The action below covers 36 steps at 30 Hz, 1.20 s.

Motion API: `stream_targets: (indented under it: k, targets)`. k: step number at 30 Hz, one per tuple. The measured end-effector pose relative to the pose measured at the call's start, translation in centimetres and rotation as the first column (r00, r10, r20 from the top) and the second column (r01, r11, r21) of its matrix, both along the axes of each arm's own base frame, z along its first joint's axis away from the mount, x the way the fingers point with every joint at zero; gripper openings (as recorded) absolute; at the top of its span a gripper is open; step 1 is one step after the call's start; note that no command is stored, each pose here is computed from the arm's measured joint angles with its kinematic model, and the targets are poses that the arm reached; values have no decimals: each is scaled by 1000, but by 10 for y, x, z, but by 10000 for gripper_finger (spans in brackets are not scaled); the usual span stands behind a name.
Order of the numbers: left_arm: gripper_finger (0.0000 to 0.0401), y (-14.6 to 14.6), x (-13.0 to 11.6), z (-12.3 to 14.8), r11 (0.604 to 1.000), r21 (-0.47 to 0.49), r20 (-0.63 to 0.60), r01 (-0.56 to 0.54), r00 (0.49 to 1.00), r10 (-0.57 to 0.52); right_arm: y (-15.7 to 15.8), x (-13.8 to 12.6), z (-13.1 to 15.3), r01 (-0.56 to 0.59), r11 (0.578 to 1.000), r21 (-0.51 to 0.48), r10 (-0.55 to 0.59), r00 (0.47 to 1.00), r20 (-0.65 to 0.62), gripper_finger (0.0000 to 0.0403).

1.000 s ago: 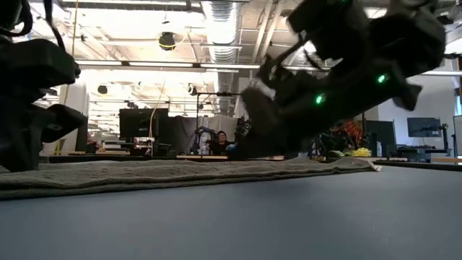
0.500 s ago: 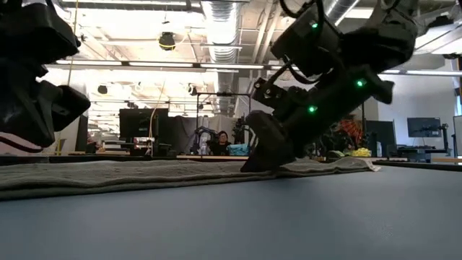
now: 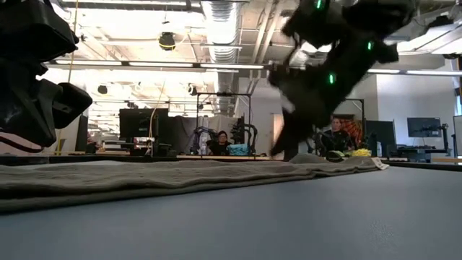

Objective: Roll towel
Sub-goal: Roll the gray towel

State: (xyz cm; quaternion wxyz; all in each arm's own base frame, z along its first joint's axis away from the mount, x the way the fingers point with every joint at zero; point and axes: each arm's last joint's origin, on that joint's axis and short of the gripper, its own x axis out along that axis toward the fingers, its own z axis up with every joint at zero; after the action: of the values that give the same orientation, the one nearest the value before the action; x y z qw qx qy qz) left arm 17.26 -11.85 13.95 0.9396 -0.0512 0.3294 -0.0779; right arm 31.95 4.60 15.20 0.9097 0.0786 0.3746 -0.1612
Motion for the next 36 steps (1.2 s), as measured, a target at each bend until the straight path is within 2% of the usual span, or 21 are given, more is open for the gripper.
stream_targets:
  k: [4, 7, 9, 13, 19, 24, 27, 36]
  targets:
    - [0, 0, 0, 0, 1000, 17, 9, 14, 1000, -14, 15, 11, 11, -98, 992, 81, 83, 981, 174, 27]
    - [0, 0, 0, 1, 999, 27, 14, 18, 1000, -18, 34, 24, 12, -189, 978, 93, 146, 925, 351, 27]
    - [0, 0, 0, 1, 999, 29, 16, 14, 1000, -15, 49, 32, 5, -239, 966, 98, 174, 882, 438, 27]
    - [0, 0, 1, 1, 1000, 22, 15, 8, 1000, -8, 78, 51, -17, -300, 949, 99, 210, 834, 511, 27]
    - [0, 0, 1, 1, 1000, 16, 17, 6, 1000, -6, 118, 93, -53, -339, 936, 91, 253, 831, 496, 27]
    - [0, -1, 1, 1, 1000, -6, 11, 8, 1000, -8, 140, 117, -59, -361, 928, 97, 287, 854, 434, 27]
    - [0, -1, 1, 0, 1000, -5, 6, 6, 1000, -6, 142, 120, -57, -351, 927, 130, 284, 886, 366, 27]
    - [0, -6, 16, -25, 997, 61, -3, 57, 998, -57, 140, 103, -36, -328, 937, 122, 304, 935, 182, 27]
